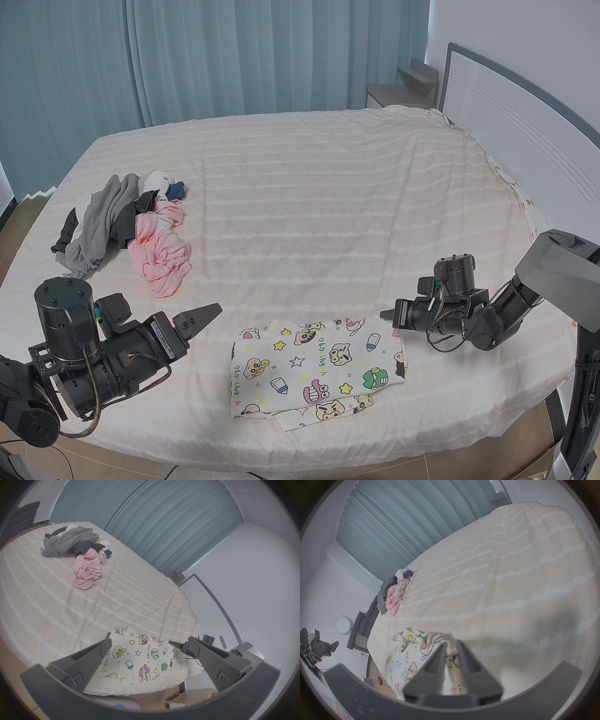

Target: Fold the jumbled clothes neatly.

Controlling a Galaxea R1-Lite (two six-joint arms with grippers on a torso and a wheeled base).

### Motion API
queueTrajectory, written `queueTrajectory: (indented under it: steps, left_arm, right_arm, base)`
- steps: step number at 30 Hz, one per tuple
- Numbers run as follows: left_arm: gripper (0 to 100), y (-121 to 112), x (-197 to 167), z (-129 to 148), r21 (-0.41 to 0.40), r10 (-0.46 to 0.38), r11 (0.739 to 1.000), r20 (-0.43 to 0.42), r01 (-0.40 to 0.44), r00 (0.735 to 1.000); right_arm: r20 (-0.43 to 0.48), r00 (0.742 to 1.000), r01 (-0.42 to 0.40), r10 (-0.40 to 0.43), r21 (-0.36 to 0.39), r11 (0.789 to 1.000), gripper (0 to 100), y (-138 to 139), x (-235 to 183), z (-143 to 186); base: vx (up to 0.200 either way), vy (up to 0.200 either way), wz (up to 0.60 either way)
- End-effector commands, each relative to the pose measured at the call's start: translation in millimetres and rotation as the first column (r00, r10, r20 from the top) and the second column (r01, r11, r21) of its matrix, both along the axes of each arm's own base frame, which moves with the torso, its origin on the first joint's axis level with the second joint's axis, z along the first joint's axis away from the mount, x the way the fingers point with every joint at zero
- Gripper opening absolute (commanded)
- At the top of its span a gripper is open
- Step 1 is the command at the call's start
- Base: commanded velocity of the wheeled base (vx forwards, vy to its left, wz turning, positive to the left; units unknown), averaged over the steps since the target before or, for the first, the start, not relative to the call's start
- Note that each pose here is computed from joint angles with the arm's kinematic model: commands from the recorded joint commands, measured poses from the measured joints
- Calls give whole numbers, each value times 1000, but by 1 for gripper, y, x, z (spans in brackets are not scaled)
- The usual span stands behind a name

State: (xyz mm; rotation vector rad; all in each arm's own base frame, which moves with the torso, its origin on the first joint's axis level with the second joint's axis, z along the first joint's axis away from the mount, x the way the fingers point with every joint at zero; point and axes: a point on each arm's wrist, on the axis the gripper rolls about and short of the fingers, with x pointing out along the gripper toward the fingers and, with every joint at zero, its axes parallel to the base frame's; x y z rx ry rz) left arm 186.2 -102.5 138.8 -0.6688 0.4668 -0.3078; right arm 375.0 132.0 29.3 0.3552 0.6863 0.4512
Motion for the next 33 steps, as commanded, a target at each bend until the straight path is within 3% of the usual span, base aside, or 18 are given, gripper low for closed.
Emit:
queueTrajectory:
  steps: [1, 8, 10, 18, 20, 23, 27, 29, 31, 32, 33]
  left_arm:
    - [100, -1, 1, -2, 5, 1, 1000, -8, -1, 1000]
    - [100, -1, 1, -2, 4, -4, 1000, -12, 4, 1000]
    - [100, -1, 2, -4, 8, -5, 1000, -22, 5, 1000]
    - [100, -4, 16, -33, 101, 7, 995, -144, 8, 990]
    - [100, -7, 25, -43, 128, 12, 992, -183, 11, 983]
    - [100, -8, 34, -60, 146, -46, 986, -248, 85, 968]
    - [100, 2, 44, -62, 59, -133, 986, -286, 156, 949]
    - [100, 13, 54, -76, 23, -194, 977, -337, 214, 922]
    - [100, 15, 58, -86, 57, -193, 972, -353, 227, 916]
    - [100, 22, 62, -107, 162, -210, 944, -378, 287, 902]
    - [100, 26, 63, -115, 203, -221, 927, -385, 316, 896]
  right_arm:
    - [-18, 1000, 21, -22, -13, 1000, 100, -5, 4, -10]
    - [31, 994, 108, -107, -20, 994, 100, -24, 5, 7]
    - [57, 987, 153, -153, -2, 988, 100, -45, -10, 31]
    - [176, 950, 250, -259, 68, 966, 100, -87, -109, 109]
    - [247, 921, 289, -303, 92, 953, 100, -99, -147, 131]
    - [327, 885, 307, -332, 127, 943, 100, -108, -193, 148]
    - [378, 860, 307, -342, 150, 940, 100, -114, -226, 161]
    - [418, 833, 322, -363, 166, 932, 100, -120, -256, 175]
    - [425, 830, 320, -362, 170, 932, 100, -120, -264, 179]
    - [440, 822, 315, -361, 177, 932, 100, -121, -279, 184]
    - [446, 819, 314, -362, 180, 932, 100, -122, -285, 184]
  base:
    - [0, 0, 0]
    - [0, 0, 0]
    - [0, 0, 0]
    - [0, 0, 0]
    - [0, 0, 0]
    - [0, 0, 0]
    - [0, 0, 0]
    - [0, 0, 0]
    - [0, 0, 0]
    - [0, 0, 0]
    - [0, 0, 0]
